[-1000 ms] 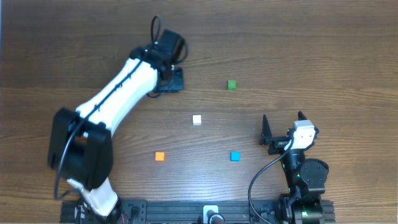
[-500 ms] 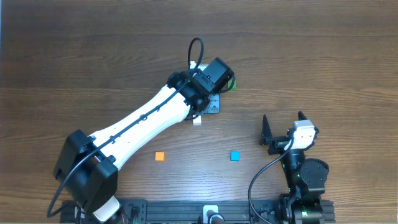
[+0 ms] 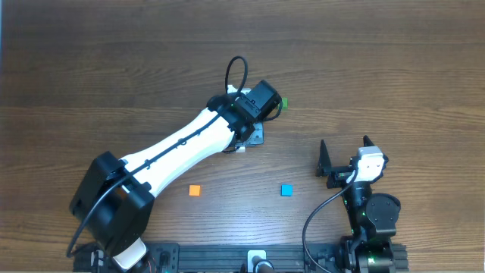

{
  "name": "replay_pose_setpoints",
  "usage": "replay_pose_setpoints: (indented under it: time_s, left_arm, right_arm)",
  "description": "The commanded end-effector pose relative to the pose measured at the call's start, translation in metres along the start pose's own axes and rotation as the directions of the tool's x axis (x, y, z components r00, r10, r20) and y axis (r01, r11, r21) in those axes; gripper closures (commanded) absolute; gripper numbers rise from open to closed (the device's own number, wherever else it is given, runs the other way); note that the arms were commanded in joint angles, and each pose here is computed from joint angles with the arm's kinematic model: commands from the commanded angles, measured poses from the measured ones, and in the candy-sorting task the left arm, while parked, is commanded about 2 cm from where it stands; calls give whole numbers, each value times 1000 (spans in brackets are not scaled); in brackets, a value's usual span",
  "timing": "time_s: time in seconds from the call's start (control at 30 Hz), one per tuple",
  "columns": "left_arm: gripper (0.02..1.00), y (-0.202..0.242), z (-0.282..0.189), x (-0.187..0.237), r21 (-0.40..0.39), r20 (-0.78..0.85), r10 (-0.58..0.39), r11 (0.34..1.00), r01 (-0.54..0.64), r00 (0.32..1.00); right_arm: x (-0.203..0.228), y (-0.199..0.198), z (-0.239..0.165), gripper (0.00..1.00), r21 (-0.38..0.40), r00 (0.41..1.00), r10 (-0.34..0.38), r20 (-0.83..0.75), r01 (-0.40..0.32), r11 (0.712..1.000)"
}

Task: Stack Cubes

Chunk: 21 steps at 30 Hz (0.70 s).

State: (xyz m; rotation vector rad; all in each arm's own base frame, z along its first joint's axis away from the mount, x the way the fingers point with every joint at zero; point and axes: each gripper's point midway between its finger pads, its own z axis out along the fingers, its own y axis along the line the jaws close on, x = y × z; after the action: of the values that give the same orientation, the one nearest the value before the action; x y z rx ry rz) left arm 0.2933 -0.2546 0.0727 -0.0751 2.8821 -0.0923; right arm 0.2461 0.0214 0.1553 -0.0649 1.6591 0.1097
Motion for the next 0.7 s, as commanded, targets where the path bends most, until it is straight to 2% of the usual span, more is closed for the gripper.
replay_pose_setpoints:
  time_s: [0.03, 0.33, 0.7]
  left_arm:
    - [974, 9, 14, 4, -35, -11, -7, 999, 6, 1000]
    - [972, 19, 26, 18, -60, -41, -34, 998, 31, 999]
    - [972, 15, 27, 16, -42, -35, -35, 999, 34, 999]
  right_arm:
    - [4, 1, 1, 7, -4, 1000, -1, -9, 1, 1000]
    - [4, 1, 1, 9, -4, 1000, -1, -9, 1, 1000]
    - [4, 1, 1, 7, -4, 1000, -1, -9, 1, 1000]
